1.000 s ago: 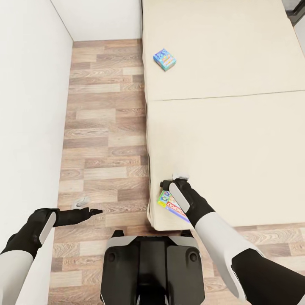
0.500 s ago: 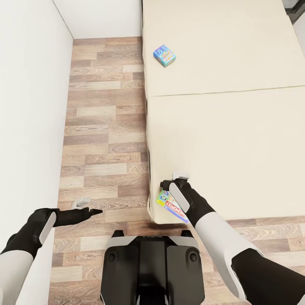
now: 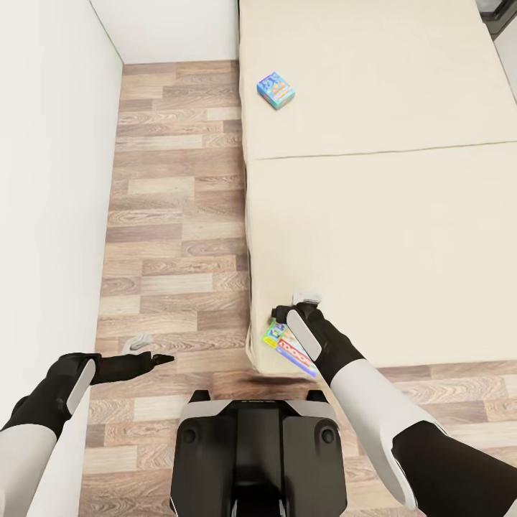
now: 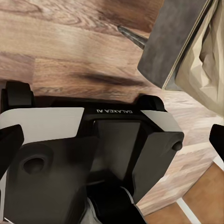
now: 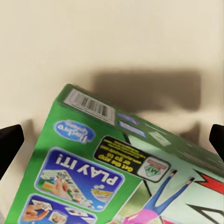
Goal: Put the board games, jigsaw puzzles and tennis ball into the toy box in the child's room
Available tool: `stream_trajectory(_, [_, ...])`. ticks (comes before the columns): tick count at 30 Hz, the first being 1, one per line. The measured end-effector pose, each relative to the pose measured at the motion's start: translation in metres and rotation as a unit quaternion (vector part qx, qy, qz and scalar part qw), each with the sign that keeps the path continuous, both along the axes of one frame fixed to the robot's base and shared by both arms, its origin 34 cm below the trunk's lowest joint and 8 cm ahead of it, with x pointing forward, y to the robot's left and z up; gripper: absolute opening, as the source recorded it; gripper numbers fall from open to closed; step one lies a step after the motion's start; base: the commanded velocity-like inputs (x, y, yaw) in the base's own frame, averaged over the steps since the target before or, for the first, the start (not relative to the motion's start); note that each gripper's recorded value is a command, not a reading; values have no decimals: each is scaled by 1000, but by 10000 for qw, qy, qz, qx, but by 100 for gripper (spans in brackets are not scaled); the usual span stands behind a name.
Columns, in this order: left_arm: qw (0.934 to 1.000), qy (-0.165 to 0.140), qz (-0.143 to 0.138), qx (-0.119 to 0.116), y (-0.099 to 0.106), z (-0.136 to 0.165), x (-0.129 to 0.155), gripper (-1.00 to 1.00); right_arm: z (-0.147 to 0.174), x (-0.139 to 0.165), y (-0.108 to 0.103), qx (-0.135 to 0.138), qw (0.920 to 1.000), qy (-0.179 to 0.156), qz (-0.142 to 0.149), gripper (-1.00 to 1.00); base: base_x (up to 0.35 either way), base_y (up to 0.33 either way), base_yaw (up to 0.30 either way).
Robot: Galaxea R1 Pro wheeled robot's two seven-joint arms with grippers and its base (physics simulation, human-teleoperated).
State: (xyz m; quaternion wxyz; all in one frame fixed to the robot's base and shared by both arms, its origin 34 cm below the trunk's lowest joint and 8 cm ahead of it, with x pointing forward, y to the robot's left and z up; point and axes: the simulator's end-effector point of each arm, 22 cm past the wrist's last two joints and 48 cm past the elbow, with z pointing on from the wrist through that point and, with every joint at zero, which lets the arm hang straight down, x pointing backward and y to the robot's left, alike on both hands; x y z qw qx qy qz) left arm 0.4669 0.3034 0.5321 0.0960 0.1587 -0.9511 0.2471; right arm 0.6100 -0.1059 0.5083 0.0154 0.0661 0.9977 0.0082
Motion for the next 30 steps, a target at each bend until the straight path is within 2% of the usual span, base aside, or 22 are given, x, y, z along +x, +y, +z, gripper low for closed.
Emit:
stream_trajectory(21, [10000,6,-13,-6,-1,0,0,100,-1,-1,-1,-10,10000,14,1,100,-113,-25,0])
stream_trajectory(30, [10000,5,-16,-6,-1,0,-1,100,-1,-1,0,-6,10000,6,-3,100,-20,0,0])
